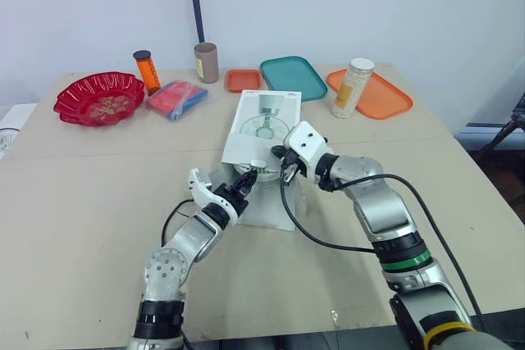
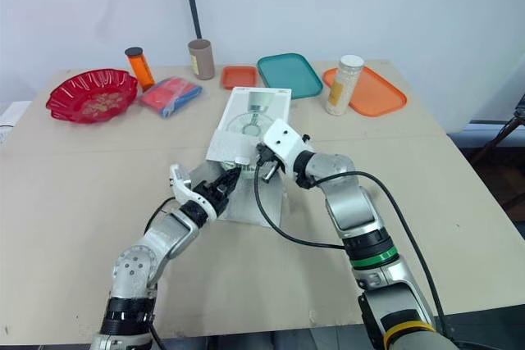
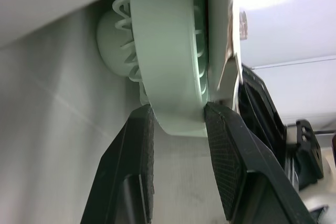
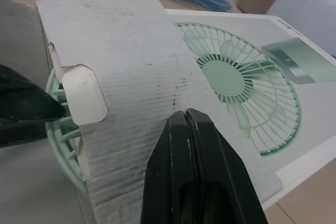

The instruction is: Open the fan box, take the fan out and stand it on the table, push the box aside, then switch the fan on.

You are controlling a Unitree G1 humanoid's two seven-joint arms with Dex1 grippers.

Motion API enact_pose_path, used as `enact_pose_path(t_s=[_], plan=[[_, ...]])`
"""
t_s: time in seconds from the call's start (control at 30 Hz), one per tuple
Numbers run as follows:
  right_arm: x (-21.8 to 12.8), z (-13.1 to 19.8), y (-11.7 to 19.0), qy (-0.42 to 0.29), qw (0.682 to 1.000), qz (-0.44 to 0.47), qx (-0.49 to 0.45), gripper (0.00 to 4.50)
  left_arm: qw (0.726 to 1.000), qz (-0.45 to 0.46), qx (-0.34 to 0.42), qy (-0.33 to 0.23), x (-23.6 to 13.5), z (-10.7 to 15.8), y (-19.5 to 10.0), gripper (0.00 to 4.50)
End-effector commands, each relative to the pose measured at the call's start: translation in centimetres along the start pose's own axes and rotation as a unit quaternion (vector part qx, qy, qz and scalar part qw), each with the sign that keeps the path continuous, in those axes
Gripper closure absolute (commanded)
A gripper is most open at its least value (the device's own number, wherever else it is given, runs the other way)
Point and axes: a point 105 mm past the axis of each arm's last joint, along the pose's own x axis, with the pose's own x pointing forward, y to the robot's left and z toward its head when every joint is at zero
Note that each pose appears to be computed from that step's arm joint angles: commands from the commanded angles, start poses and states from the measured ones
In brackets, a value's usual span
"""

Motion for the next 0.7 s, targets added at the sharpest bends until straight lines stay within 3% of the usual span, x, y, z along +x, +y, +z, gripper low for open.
enact_pose_path(t_s=[0.03, 0.5, 0.7], plan=[[0.8, -1.4, 2.5, 0.024, 0.998, 0.049, 0.015, 4.50, 0.998, -0.011, -0.048, 0.027, -0.4, -2.6, -0.9, 3.14], [0.9, -1.3, 2.9, 0.022, 0.998, 0.052, 0.021, 4.50, 0.999, 0.022, -0.028, 0.001, -3.5, -1.1, -0.6, 3.14], [0.9, -1.4, 2.8, 0.023, 0.998, 0.047, 0.020, 4.50, 0.999, 0.038, 0.025, 0.007, -5.0, -0.4, -0.2, 3.14]])
